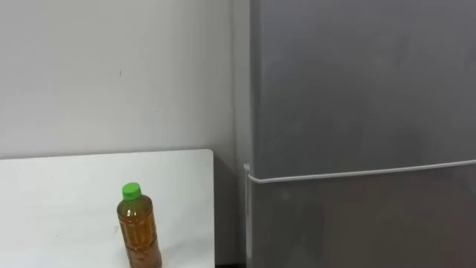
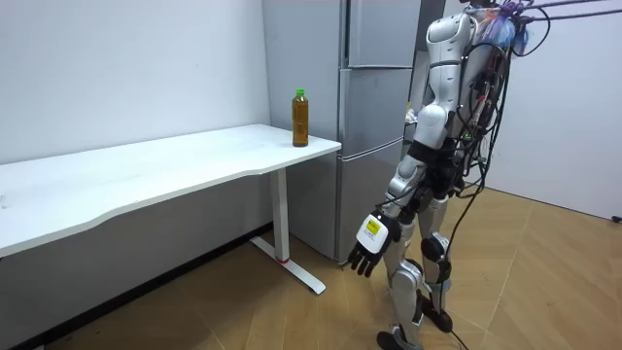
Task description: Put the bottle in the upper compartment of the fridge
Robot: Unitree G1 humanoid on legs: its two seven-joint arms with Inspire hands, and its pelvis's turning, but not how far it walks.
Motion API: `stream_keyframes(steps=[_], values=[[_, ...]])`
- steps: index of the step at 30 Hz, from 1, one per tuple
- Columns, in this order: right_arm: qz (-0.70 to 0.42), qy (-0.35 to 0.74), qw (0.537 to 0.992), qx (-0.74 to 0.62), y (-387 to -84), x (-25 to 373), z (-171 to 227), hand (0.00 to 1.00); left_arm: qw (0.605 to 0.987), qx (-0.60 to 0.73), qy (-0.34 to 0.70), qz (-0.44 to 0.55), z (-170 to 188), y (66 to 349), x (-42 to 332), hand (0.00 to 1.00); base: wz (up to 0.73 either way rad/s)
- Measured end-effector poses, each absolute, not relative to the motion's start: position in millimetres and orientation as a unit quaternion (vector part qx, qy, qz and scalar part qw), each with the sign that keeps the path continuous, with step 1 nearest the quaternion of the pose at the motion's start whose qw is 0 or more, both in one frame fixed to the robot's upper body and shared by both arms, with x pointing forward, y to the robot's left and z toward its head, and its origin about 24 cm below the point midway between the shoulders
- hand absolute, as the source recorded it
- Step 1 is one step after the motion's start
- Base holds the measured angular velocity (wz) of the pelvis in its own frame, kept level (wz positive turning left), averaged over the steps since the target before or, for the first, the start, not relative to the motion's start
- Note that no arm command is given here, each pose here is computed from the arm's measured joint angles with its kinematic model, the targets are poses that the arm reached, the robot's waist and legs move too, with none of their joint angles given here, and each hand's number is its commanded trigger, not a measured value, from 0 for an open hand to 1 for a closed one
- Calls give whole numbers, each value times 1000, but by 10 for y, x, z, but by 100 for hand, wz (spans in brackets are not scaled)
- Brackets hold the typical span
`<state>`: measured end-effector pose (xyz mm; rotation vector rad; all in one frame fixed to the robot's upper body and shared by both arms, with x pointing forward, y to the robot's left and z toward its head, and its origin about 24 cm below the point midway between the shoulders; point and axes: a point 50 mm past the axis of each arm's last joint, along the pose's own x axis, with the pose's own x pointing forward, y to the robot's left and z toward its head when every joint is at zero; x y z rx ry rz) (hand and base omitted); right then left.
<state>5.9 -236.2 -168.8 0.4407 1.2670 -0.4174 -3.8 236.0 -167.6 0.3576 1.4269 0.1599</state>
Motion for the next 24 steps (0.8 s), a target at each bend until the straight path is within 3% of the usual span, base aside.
stream_keyframes(steps=[18, 24], values=[[-195, 588, 758, 205, -2370, 52, -1689, 0, 731, 139, 663, 78, -1681, 2356, -100, 0, 0], [-194, 585, 761, 203, -2382, 68, -1684, 0, 750, 90, 641, 137, -1657, 2417, 21, 0, 1]])
